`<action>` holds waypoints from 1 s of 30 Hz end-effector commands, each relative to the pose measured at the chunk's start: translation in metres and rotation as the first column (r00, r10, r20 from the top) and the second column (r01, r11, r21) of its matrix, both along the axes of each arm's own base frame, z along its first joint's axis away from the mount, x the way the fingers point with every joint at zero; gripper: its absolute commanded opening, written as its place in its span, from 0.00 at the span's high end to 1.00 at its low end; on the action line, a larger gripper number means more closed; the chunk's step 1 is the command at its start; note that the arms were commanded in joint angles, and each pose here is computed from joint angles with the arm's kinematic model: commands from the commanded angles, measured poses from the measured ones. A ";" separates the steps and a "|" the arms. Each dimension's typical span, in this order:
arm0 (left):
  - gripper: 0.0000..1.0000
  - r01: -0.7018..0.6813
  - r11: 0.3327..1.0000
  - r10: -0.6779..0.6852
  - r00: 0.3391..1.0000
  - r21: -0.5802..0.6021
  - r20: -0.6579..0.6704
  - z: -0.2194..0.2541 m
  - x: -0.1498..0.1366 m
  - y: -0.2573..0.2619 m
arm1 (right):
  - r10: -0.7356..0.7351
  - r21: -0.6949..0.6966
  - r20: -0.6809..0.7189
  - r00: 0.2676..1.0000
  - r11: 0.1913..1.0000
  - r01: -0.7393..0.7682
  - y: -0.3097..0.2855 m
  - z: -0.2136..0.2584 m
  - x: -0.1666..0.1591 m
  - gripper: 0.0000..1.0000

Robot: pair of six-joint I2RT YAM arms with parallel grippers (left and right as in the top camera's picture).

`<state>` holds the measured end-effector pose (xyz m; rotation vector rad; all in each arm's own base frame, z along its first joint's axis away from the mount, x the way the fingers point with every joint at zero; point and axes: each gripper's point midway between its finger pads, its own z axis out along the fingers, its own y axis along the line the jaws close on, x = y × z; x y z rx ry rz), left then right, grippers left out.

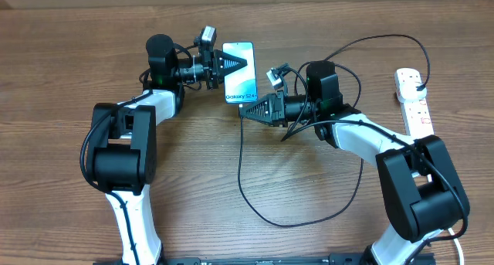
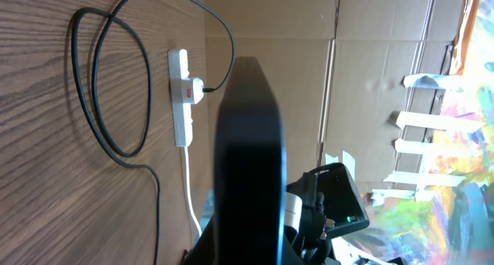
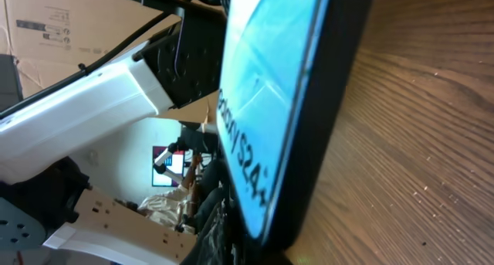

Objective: Plug charger to phone and switch on socket

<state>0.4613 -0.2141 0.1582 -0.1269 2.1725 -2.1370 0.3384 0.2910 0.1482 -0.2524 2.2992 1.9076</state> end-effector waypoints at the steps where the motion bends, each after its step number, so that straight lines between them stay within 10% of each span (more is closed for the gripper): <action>1: 0.96 -0.007 1.000 0.007 0.998 0.000 0.055 0.008 0.004 -0.003 | 0.024 0.015 0.000 1.000 1.000 -0.024 -0.001 0.001 -0.002 0.96; 30: 0.96 0.018 1.000 -0.018 0.998 0.000 0.063 0.008 0.000 -0.004 | -0.035 -0.013 0.001 0.999 0.999 0.035 -0.003 -0.004 0.008 0.96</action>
